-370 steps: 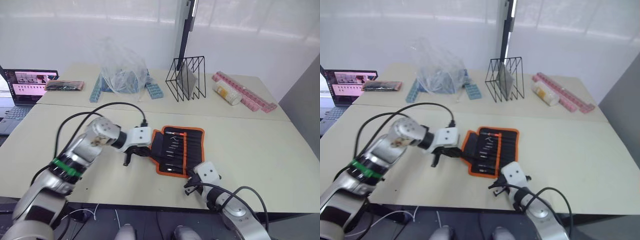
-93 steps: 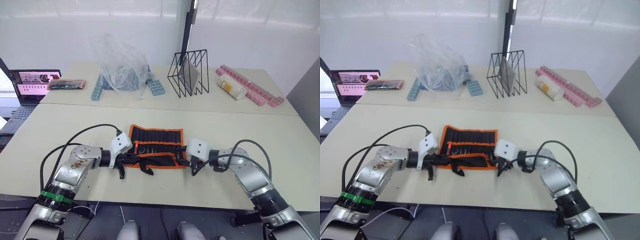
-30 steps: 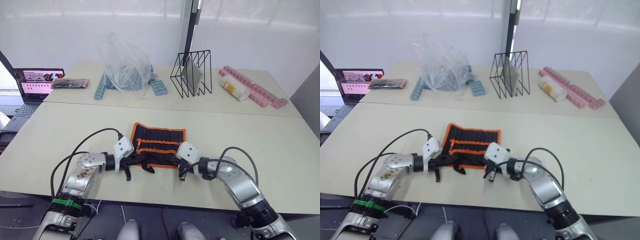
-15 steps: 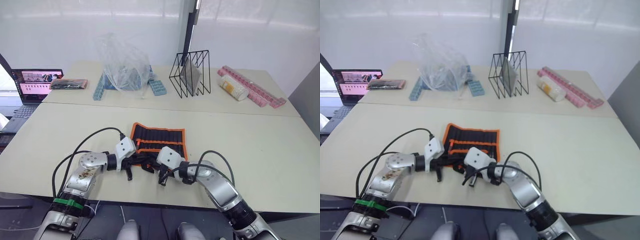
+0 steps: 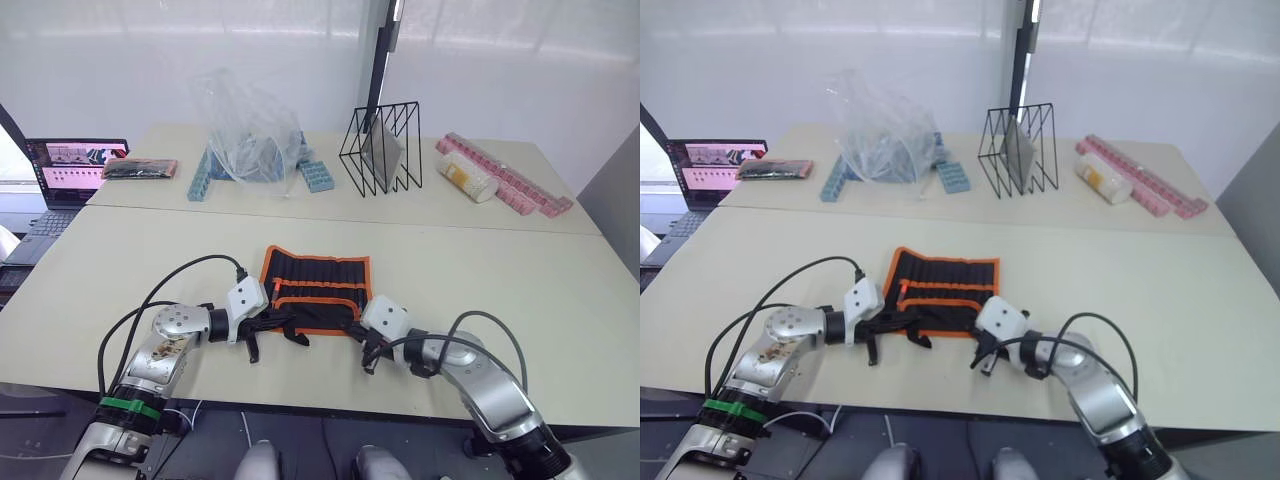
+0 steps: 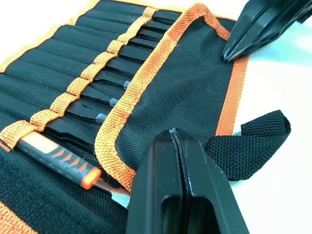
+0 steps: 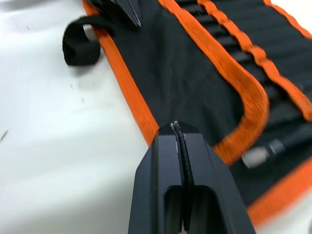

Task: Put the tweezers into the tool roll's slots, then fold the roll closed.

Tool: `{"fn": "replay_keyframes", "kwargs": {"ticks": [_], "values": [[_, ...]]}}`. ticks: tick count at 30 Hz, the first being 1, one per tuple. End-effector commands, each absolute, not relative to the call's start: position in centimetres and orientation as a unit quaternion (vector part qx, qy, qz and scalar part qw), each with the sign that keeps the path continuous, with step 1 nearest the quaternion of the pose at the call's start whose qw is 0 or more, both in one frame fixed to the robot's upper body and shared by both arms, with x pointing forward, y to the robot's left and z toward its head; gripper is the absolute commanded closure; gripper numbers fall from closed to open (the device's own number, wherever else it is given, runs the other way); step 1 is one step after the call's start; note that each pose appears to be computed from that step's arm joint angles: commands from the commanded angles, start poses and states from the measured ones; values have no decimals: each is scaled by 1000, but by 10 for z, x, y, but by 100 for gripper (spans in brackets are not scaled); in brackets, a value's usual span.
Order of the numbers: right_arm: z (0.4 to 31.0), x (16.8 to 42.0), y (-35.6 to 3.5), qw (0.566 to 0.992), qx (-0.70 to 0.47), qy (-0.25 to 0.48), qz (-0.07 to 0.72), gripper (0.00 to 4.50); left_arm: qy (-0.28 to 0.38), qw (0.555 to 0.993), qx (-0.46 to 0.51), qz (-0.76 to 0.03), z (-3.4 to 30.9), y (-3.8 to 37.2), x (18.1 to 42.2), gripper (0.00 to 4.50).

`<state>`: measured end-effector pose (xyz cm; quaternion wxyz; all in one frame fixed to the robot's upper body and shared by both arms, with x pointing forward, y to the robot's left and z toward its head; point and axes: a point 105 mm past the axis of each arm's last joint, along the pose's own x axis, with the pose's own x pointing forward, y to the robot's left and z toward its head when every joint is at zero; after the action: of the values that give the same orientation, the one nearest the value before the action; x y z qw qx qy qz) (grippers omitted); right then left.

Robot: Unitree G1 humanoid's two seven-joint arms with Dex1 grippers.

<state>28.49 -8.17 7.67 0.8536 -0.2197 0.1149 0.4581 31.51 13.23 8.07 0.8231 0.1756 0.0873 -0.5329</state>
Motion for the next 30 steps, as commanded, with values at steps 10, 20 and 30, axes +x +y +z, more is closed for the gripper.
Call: {"fn": "replay_keyframes", "kwargs": {"ticks": [10,20,30], "values": [[90,283,-87,869,-189,104,446,450,80,833,191,-513,85,144,317,448],[152,264,-97,889,-106,24,445,301,18,856,158,-492,138,166,287,369],[110,274,-148,941,-2,165,297,62,0,890,114,-441,149,175,262,26]]}}
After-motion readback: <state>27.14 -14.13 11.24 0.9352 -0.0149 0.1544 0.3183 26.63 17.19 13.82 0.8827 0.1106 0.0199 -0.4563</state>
